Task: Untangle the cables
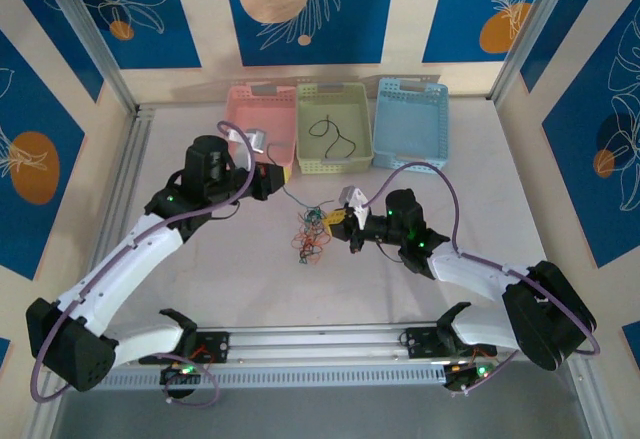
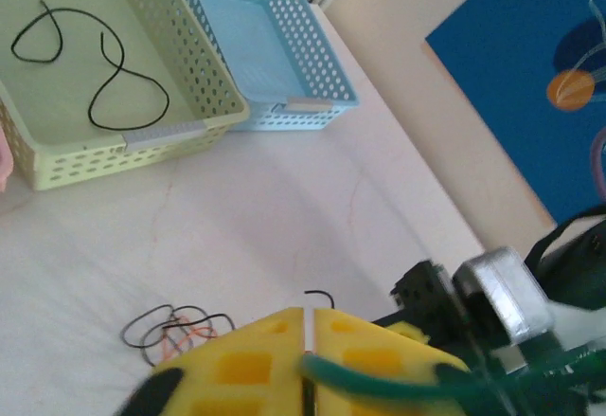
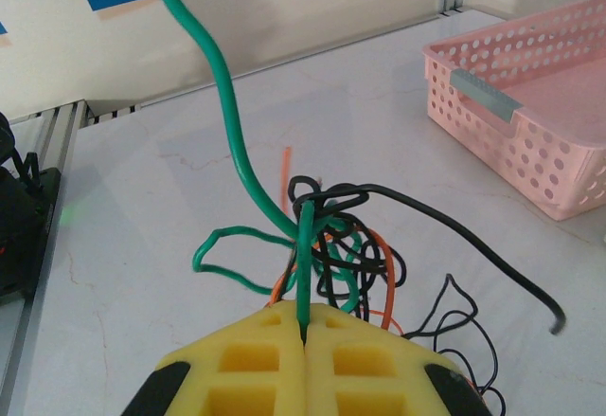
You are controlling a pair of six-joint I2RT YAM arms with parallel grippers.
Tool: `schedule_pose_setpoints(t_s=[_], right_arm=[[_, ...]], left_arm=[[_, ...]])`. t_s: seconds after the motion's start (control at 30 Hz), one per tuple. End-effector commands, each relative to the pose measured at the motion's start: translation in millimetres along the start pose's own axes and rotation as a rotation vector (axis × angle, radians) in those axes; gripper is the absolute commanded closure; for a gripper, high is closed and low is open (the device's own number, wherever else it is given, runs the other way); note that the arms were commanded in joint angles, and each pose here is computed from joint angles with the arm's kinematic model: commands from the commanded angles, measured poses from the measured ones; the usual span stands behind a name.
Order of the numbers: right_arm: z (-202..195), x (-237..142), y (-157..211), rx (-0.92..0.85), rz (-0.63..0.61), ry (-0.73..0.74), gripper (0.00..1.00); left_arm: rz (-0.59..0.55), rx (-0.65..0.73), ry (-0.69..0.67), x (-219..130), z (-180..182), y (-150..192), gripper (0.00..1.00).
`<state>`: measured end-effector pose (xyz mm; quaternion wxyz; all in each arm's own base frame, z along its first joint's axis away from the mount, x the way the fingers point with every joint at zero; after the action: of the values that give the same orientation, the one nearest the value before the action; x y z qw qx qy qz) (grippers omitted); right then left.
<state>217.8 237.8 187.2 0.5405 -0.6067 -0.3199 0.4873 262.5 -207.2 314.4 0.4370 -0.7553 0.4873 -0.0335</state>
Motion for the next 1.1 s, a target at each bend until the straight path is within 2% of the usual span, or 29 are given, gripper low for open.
schedule_pose_setpoints(t_s=[0.0, 0.2, 0.33, 0.57, 0.73, 1.07], right_arm=[[4.4, -2.0, -9.4, -0.039, -0.029, -0.019, 1.0], [-17.1, -13.5, -10.2, 0.051, -0.062, 0.072, 1.0], [-31.6, -21.0, -10.9, 0.136, -0.073, 0.116, 1.0], [-55.9, -34.5, -14.0, 0.426, -0.033, 0.149, 1.0], [-60.9, -46.2, -18.9, 0.625, -0.029, 0.103, 1.0], [-52.4, -48.6, -37.4, 0.809, 0.002, 0.029, 1.0]], left_arm=[[-0.066, 0.04, 0.033, -5.3, -11.4, -12.0, 1.0], [-0.103, 0.116, 0.042, -28.4, -21.8, -11.3, 1.0], [-0.117, 0.18, 0.174, -50.3, -46.0, -7.8, 1.0], [-0.133, 0.226, 0.195, -77.3, -56.4, 1.0, 1.0], [-0.137, 0.233, 0.18, -78.8, -53.9, 2.8, 1.0], [-0.123, 0.225, 0.22, -66.6, -53.0, 3.3, 1.0]])
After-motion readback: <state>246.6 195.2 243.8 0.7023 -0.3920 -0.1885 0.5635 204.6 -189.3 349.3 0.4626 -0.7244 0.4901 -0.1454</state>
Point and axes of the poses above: each hand's point on the last joint's axis, 136 mm out from that joint toward the fingers, its own x axis out along the fingers, its own z axis along the line the jaws close on, y = z × x, the point moved 5 cm from there along -x, back along the fingers, and after that the axes turned 4 degrees about -x, right-handed, at the moved point
